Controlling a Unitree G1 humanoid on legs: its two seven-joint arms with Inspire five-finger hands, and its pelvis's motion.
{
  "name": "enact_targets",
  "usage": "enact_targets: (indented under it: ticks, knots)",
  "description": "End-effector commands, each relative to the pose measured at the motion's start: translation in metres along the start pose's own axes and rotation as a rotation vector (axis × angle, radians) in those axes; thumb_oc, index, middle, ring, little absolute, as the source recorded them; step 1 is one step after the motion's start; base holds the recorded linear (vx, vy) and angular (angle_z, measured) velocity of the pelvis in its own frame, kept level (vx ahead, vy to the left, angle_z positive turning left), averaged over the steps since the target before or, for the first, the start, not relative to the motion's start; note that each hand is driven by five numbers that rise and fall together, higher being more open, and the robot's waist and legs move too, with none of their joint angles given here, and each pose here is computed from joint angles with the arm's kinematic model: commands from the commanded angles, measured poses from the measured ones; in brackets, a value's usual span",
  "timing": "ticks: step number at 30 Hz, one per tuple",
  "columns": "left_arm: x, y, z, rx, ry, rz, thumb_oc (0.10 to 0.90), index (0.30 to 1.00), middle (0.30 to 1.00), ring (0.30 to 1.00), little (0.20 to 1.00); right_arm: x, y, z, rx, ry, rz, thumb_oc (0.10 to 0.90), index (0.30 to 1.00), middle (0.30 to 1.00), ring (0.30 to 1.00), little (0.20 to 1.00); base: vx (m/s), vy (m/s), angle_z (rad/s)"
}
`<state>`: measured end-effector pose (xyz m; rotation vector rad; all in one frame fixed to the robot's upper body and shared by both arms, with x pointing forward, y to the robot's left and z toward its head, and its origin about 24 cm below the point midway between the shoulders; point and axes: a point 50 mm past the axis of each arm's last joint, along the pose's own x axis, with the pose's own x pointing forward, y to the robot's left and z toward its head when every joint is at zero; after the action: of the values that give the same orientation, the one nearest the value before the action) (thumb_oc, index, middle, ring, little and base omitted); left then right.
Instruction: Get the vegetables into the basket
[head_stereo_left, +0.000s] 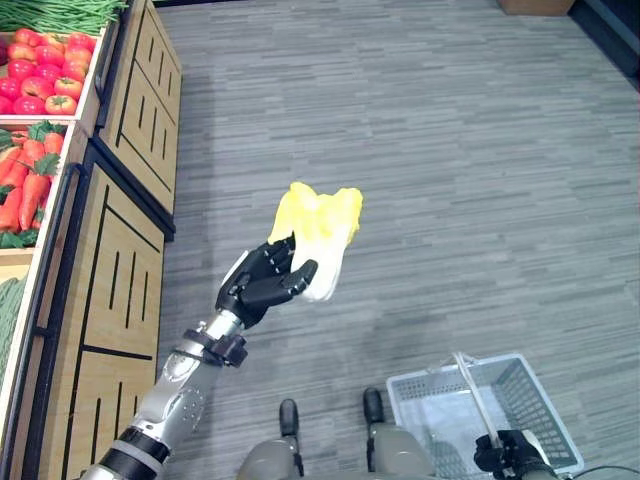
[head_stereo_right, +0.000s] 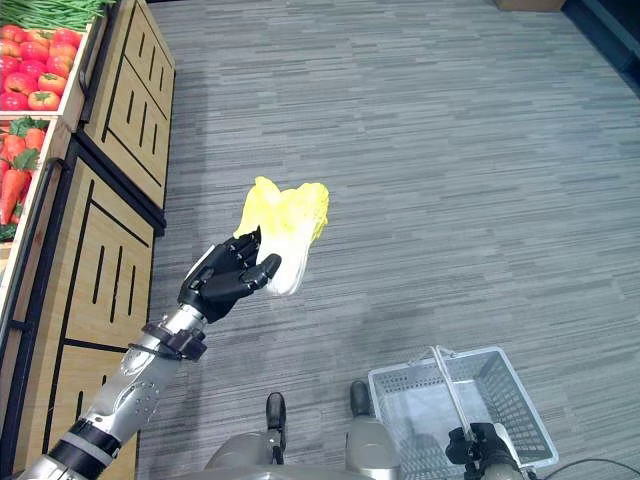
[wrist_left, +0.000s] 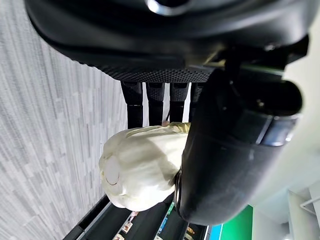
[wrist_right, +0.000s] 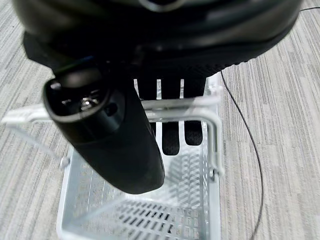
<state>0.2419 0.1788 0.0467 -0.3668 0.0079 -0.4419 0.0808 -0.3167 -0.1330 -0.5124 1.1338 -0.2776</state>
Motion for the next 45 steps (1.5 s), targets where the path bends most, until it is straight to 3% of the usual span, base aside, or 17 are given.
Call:
enact_targets:
  ticks: [1, 10, 17, 19, 22, 27, 36, 39, 41, 45]
  knots:
    - [0.015, -0.031, 0.053, 0.054, -0.254, -0.203, 0.400, 0.300, 0.300, 0.300, 0.300, -0.003, -0.036, -0.020, -0.051, 0.065, -0.104, 0.400, 0.300, 0.300, 0.300, 0.300, 0.00, -0.086, 0.05]
    - [0.017, -0.037, 0.062, 0.180, -0.223, -0.270, 0.400, 0.300, 0.300, 0.300, 0.300, -0.003, -0.114, 0.005, -0.215, 0.018, -0.282, 0.400, 0.300, 0.300, 0.300, 0.300, -0.01, -0.071, 0.10]
    - [0.020, -0.049, 0.067, 0.306, -0.205, -0.355, 0.400, 0.300, 0.300, 0.300, 0.300, -0.006, -0.149, 0.092, -0.344, -0.277, -0.382, 0.400, 0.300, 0.300, 0.300, 0.300, 0.00, -0.015, 0.02]
    - [0.021, -0.054, 0.069, 0.360, -0.202, -0.389, 0.400, 0.300, 0.300, 0.300, 0.300, -0.015, -0.153, 0.139, -0.404, -0.451, -0.411, 0.400, 0.300, 0.300, 0.300, 0.300, 0.01, -0.012, -0.10]
    - [0.025, -0.062, 0.073, 0.413, -0.208, -0.432, 0.400, 0.300, 0.300, 0.300, 0.300, -0.034, -0.151, 0.191, -0.484, -0.663, -0.429, 0.400, 0.300, 0.300, 0.300, 0.300, 0.02, -0.004, -0.10]
    - [0.028, -0.070, 0.077, 0.478, -0.221, -0.477, 0.400, 0.300, 0.300, 0.300, 0.300, -0.043, -0.150, 0.213, -0.564, -0.740, -0.435, 0.400, 0.300, 0.300, 0.300, 0.300, 0.00, 0.000, 0.00]
    - [0.042, -0.103, 0.084, 0.615, -0.236, -0.678, 0.400, 0.300, 0.300, 0.300, 0.300, -0.074, -0.137, 0.297, -0.802, -0.920, -0.479, 0.400, 0.300, 0.300, 0.300, 0.300, 0.00, 0.002, -0.04]
    - [0.045, -0.107, 0.085, 0.631, -0.245, -0.697, 0.400, 0.300, 0.300, 0.300, 0.300, -0.080, -0.130, 0.311, -0.788, -0.956, -0.480, 0.400, 0.300, 0.300, 0.300, 0.300, 0.00, 0.000, -0.01]
    - [0.049, -0.114, 0.086, 0.650, -0.276, -0.708, 0.400, 0.300, 0.300, 0.300, 0.300, -0.091, -0.112, 0.335, -0.658, -1.052, -0.444, 0.400, 0.300, 0.300, 0.300, 0.300, 0.00, 0.003, -0.04]
    - [0.055, -0.121, 0.083, 0.670, -0.297, -0.715, 0.400, 0.300, 0.300, 0.300, 0.300, -0.111, -0.095, 0.362, -0.583, -1.165, -0.403, 0.400, 0.300, 0.300, 0.300, 0.300, 0.00, 0.000, -0.01]
